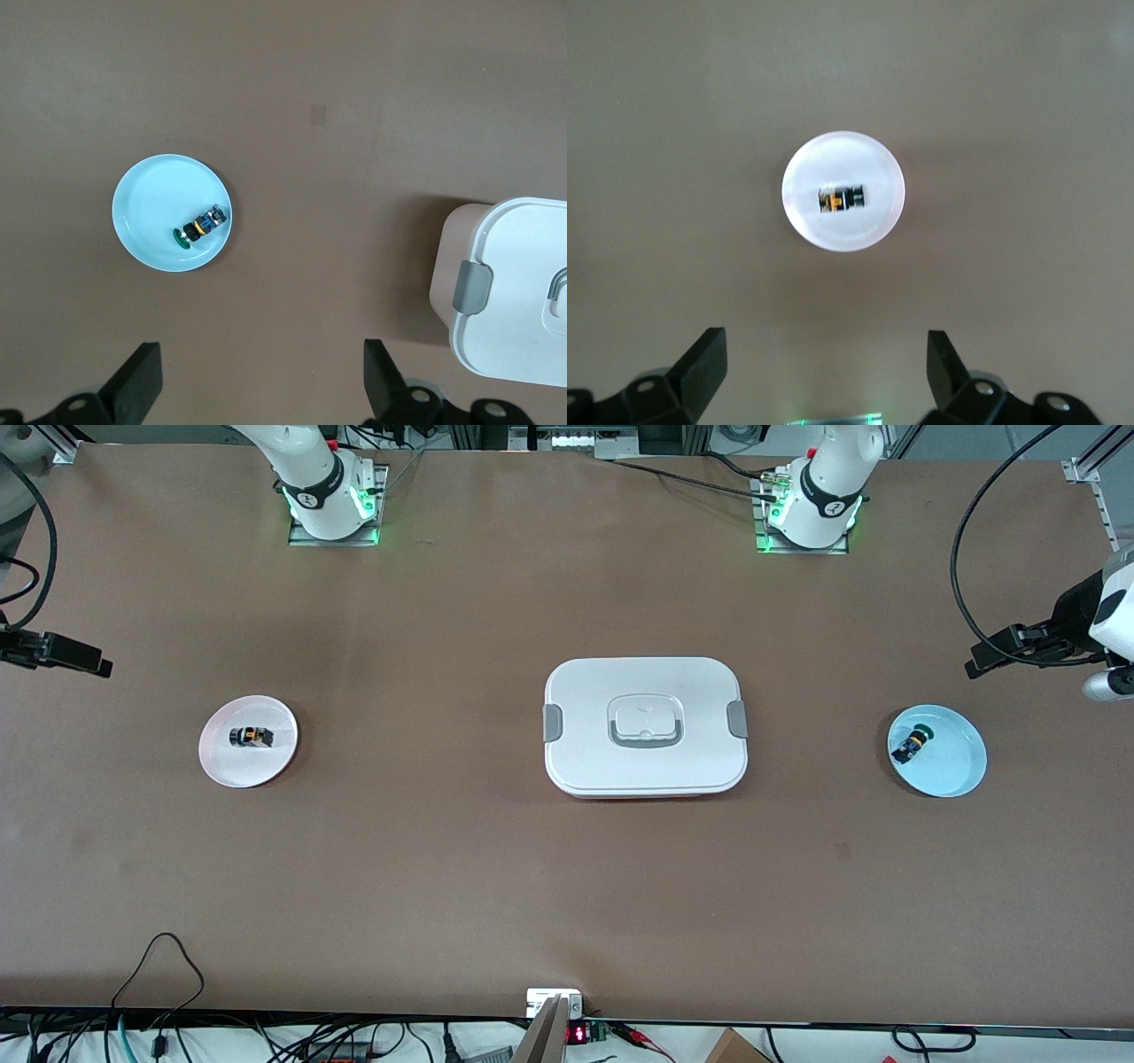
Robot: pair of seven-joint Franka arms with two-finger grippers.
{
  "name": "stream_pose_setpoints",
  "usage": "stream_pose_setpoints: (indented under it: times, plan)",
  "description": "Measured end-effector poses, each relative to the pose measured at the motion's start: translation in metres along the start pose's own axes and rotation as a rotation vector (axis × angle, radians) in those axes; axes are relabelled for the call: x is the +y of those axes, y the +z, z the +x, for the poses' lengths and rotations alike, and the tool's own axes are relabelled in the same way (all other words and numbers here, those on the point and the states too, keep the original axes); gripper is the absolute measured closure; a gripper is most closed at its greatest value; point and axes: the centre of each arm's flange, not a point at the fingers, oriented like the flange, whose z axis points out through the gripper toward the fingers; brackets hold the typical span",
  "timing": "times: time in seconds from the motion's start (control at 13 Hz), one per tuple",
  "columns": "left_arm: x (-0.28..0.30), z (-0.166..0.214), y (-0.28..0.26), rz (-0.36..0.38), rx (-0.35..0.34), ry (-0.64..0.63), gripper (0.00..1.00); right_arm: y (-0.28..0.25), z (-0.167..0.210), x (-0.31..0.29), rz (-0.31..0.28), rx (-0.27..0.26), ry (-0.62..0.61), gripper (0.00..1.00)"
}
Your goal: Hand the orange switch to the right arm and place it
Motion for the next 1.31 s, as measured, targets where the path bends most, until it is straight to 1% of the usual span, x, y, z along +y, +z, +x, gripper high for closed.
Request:
stream_pose_setpoints:
  times: [0.08,0.23,0.46,0.54,0.85,1.31]
  plan:
    - [0.000,0.000,0.000,0.000,0.000,0.000,0.00,-0.002,-0.004,-0.001,0.002,-0.006,0.010,0.00]
    - [0.000,0.000,0.000,0.000,0.000,0.000,0.00,-0.001,-0.006,0.000,0.005,0.004,0.013,0.00]
    - [0.001,0.000,-0.003,-0.001,0.007,0.001,0.00,0.012,-0.007,-0.006,0.013,0.044,-0.002,0.00]
    - [0.001,0.000,-0.006,-0.002,0.012,0.002,0.00,0.010,-0.011,-0.011,0.016,0.050,-0.013,0.00]
    - [0.003,0.000,-0.007,-0.002,0.013,0.005,0.00,-0.011,-0.027,-0.020,0.025,0.090,-0.051,0.00]
    - [0.003,0.000,-0.007,-0.001,0.011,0.006,0.00,-0.017,-0.032,-0.029,0.026,0.102,-0.070,0.00]
